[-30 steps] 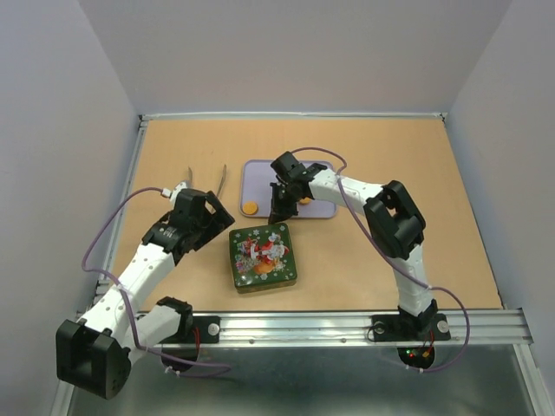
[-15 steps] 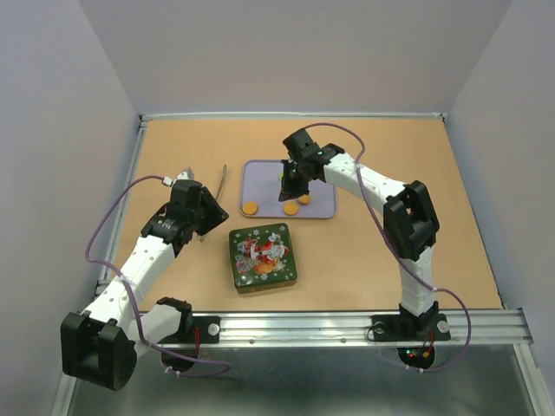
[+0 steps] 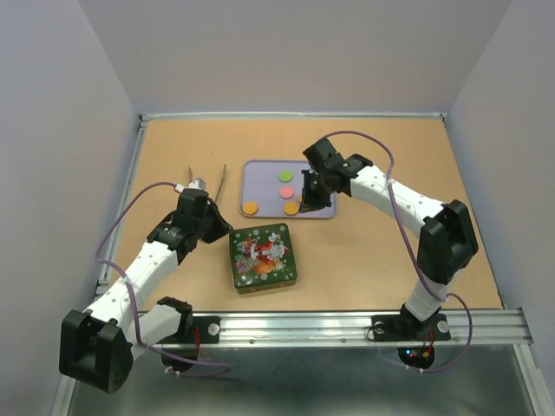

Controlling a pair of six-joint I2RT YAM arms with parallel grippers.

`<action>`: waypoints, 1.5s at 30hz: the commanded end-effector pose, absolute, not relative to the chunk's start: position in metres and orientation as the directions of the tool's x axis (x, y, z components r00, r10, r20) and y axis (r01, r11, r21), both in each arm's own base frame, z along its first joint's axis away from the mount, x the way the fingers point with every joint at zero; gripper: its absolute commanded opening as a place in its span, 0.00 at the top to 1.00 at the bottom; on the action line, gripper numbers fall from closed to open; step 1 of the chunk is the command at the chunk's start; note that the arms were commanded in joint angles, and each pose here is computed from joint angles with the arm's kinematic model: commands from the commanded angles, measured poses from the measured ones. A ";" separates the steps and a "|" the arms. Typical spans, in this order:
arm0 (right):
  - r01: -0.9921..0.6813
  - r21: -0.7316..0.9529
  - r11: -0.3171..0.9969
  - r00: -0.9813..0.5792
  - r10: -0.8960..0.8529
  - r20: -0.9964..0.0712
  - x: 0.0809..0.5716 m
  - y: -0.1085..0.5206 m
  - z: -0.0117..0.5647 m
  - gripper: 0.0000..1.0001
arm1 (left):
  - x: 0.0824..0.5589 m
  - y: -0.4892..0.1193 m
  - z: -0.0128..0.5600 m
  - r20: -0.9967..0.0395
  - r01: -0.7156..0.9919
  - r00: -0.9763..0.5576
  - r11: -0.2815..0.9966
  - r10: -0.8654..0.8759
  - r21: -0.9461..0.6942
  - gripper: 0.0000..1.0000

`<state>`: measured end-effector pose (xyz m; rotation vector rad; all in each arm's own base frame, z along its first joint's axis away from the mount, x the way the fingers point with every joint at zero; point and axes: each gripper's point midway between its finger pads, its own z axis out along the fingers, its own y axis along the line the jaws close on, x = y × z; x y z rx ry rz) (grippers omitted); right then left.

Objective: Pack the cookies

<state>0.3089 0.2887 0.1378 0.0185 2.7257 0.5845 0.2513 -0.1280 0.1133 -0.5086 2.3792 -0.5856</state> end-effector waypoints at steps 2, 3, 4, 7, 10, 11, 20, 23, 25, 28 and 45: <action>-0.029 0.363 0.931 -0.933 0.105 -0.345 0.295 0.270 0.134 1.00 | 0.254 -0.142 0.117 -0.509 -0.144 -0.732 0.833 -0.453 -0.534 1.00; -0.026 0.365 0.931 -0.932 0.109 -0.345 0.293 0.269 0.135 0.99 | 0.255 -0.143 0.117 -0.510 -0.143 -0.731 0.833 -0.453 -0.535 1.00; -0.020 0.361 0.932 -0.935 0.111 -0.338 0.290 0.267 0.131 0.99 | 0.255 -0.143 0.116 -0.509 -0.146 -0.733 0.835 -0.452 -0.531 1.00; -0.013 0.361 0.933 -0.935 0.117 -0.336 0.288 0.265 0.130 1.00 | 0.253 -0.142 0.109 -0.503 -0.158 -0.738 0.841 -0.449 -0.517 1.00; -0.011 0.360 0.933 -0.934 0.119 -0.336 0.286 0.263 0.130 1.00 | 0.251 -0.138 0.099 -0.493 -0.188 -0.744 0.849 -0.452 -0.494 1.00; -0.010 0.359 0.933 -0.934 0.119 -0.336 0.286 0.262 0.130 0.99 | 0.250 -0.137 0.094 -0.487 -0.197 -0.748 0.851 -0.451 -0.486 1.00; 0.000 0.355 0.935 -0.936 0.125 -0.330 0.283 0.260 0.128 1.00 | 0.241 -0.132 0.060 -0.429 -0.254 -0.789 0.870 -0.439 -0.422 1.00; 0.002 0.357 0.934 -0.936 0.128 -0.328 0.282 0.260 0.128 1.00 | 0.245 -0.132 0.067 -0.447 -0.247 -0.777 0.868 -0.443 -0.431 1.00; 0.001 0.358 0.934 -0.935 0.129 -0.332 0.283 0.260 0.129 1.00 | 0.251 -0.135 0.079 -0.464 -0.235 -0.764 0.863 -0.449 -0.447 1.00; 0.001 0.362 0.932 -0.931 0.134 -0.341 0.285 0.260 0.133 0.99 | 0.262 -0.139 0.109 -0.499 -0.211 -0.734 0.852 -0.461 -0.478 1.00; -0.057 0.402 0.914 -0.838 0.175 -0.517 0.291 0.246 0.202 0.27 | 0.300 -0.098 0.238 -0.792 -0.090 -0.476 0.917 -0.383 -0.389 0.13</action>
